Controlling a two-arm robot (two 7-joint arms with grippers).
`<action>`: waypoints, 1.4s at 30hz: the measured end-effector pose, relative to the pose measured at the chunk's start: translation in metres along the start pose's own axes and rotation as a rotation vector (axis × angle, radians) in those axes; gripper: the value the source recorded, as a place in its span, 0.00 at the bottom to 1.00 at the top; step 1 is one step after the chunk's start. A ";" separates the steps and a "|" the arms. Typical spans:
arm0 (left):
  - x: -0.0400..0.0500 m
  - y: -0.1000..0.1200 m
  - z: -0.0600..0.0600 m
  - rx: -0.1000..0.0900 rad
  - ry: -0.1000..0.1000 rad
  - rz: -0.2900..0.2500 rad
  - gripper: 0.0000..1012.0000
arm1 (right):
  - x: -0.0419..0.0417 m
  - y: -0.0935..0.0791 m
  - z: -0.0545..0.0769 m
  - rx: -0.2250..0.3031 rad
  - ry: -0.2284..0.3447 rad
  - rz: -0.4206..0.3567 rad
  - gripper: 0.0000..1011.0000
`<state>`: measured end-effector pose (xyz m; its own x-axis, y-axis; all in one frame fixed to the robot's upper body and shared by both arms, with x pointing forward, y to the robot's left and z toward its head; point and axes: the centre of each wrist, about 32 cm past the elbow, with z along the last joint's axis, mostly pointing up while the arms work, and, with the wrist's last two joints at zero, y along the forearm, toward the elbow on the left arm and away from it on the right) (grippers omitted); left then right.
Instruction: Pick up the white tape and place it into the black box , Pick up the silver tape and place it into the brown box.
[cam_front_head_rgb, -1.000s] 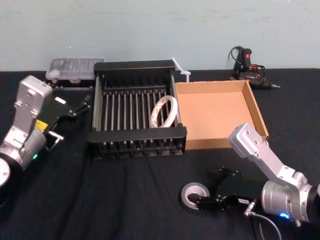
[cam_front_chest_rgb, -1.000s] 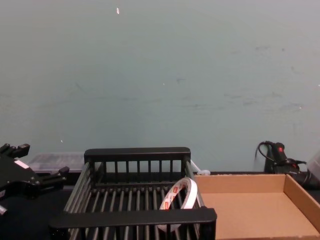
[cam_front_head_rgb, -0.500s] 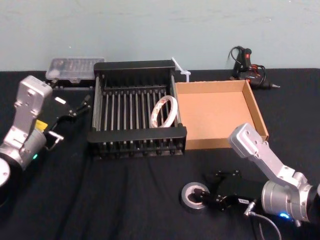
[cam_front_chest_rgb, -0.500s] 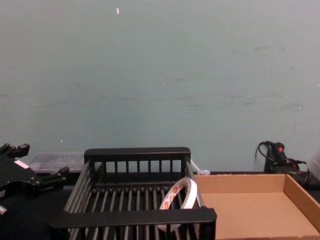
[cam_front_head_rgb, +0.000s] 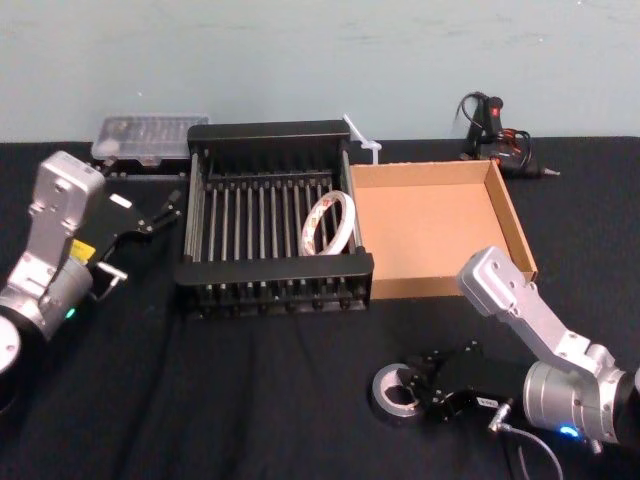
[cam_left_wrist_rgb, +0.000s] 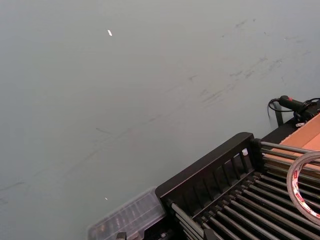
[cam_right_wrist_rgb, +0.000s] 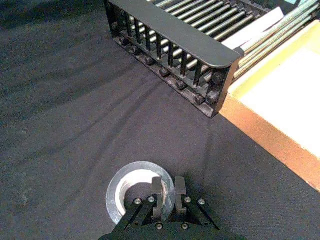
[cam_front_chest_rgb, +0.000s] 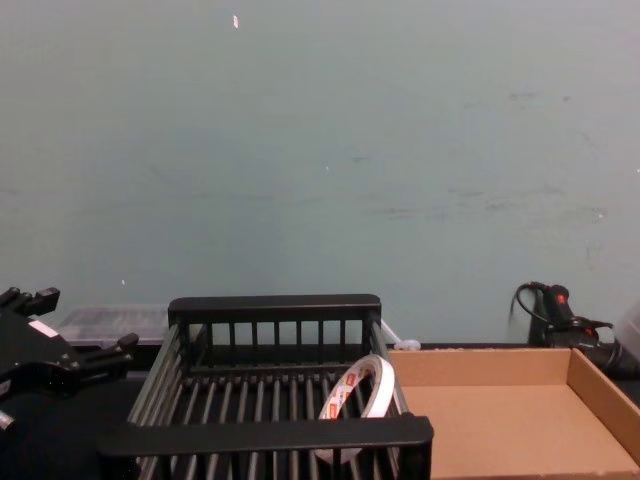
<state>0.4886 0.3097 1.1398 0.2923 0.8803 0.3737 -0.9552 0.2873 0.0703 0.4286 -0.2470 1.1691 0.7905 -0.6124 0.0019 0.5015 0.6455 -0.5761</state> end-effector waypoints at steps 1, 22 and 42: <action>0.0000 0.000 0.000 0.000 0.000 0.000 0.99 | 0.0000 0.000 0.000 0.000 0.000 0.000 0.16; 0.0000 0.000 0.000 0.000 0.000 0.000 0.99 | 0.0029 -0.009 0.004 0.026 0.004 -0.018 0.16; 0.0000 0.000 0.000 0.000 0.000 0.000 0.99 | 0.0418 -0.024 0.030 0.126 0.086 -0.268 0.16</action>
<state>0.4886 0.3097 1.1398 0.2923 0.8803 0.3737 -0.9552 0.2873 0.0703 0.4602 -0.2743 1.2080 0.5942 -0.8014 0.0683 0.7322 0.5037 -0.4584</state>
